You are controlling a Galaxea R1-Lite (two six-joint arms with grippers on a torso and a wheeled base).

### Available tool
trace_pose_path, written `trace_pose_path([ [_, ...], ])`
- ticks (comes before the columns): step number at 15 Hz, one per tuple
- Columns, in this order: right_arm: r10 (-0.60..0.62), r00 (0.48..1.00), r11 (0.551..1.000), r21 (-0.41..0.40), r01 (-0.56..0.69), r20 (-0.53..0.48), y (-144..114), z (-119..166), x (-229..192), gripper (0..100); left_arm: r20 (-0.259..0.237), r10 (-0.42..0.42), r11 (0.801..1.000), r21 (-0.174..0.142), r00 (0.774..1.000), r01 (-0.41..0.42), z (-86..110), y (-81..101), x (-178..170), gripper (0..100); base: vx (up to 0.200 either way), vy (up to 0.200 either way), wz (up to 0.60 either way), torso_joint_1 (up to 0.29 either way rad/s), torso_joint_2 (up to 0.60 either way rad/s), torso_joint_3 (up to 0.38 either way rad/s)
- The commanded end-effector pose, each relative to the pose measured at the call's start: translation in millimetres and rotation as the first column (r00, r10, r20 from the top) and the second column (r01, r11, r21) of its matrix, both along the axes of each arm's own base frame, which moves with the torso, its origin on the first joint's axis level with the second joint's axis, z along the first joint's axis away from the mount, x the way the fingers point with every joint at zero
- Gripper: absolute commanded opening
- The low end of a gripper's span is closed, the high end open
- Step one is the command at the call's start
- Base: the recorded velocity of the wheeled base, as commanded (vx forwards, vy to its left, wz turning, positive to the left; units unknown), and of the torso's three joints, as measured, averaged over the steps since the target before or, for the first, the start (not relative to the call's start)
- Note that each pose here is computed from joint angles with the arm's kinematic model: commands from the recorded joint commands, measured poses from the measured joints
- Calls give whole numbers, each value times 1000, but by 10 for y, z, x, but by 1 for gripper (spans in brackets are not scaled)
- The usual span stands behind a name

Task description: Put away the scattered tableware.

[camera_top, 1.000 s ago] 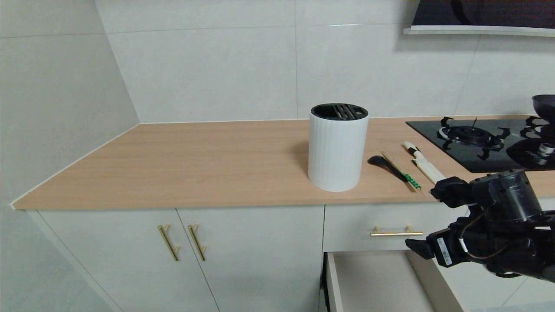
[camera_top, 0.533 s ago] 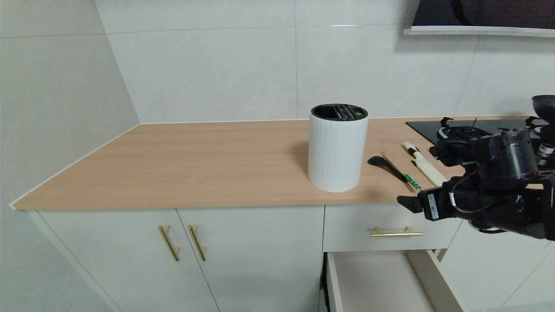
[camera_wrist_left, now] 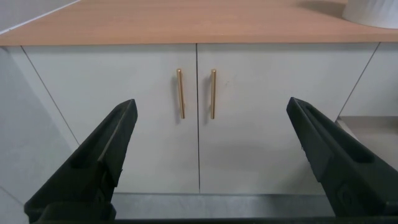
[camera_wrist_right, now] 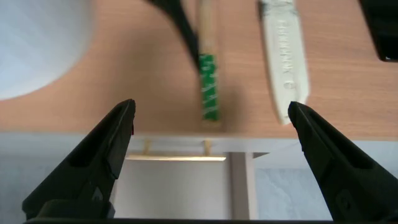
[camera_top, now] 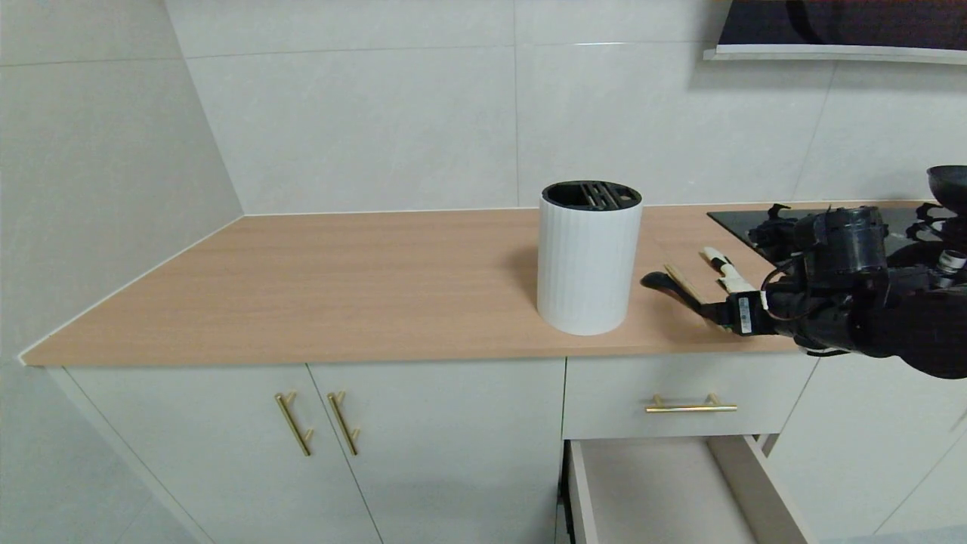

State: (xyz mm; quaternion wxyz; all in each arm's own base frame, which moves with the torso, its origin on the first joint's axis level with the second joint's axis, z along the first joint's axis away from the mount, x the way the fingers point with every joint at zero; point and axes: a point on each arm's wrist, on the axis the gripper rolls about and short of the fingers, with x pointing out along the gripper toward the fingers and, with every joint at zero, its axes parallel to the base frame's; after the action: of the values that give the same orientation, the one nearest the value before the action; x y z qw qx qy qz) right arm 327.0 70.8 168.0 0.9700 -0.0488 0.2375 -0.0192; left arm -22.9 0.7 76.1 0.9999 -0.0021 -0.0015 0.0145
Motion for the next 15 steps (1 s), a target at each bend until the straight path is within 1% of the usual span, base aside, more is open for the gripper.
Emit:
trace_pose_path([
  [1, -10, 999, 1000, -7, 10, -37, -15, -155, 84, 100, 0, 0, 1000, 0, 1000, 0, 0, 0, 0, 100, 0, 0, 0, 0, 0, 0],
  [6, -9, 999, 1000, -10, 9, -52, 14, -325, 190, 100, 0, 0, 1000, 0, 1000, 0, 0, 0, 0, 100, 0, 0, 0, 0, 0, 0],
  [8, -8, 999, 1000, -8, 8, -52, 23, -343, 204, 100, -1, 0, 1000, 0, 1000, 0, 0, 0, 1, 100, 0, 0, 0, 0, 0, 0],
  [11, -23, 998, 999, 25, 24, -52, 41, -416, 259, 100, -1, 0, 1000, 0, 1000, 0, 0, 0, 1, 100, 0, 0, 0, 0, 0, 0],
  [15, -25, 999, 999, 28, 26, -31, 42, -422, 287, 100, -1, 0, 1000, 0, 1000, 0, 0, 0, 1, 100, 0, 0, 0, 0, 0, 0],
])
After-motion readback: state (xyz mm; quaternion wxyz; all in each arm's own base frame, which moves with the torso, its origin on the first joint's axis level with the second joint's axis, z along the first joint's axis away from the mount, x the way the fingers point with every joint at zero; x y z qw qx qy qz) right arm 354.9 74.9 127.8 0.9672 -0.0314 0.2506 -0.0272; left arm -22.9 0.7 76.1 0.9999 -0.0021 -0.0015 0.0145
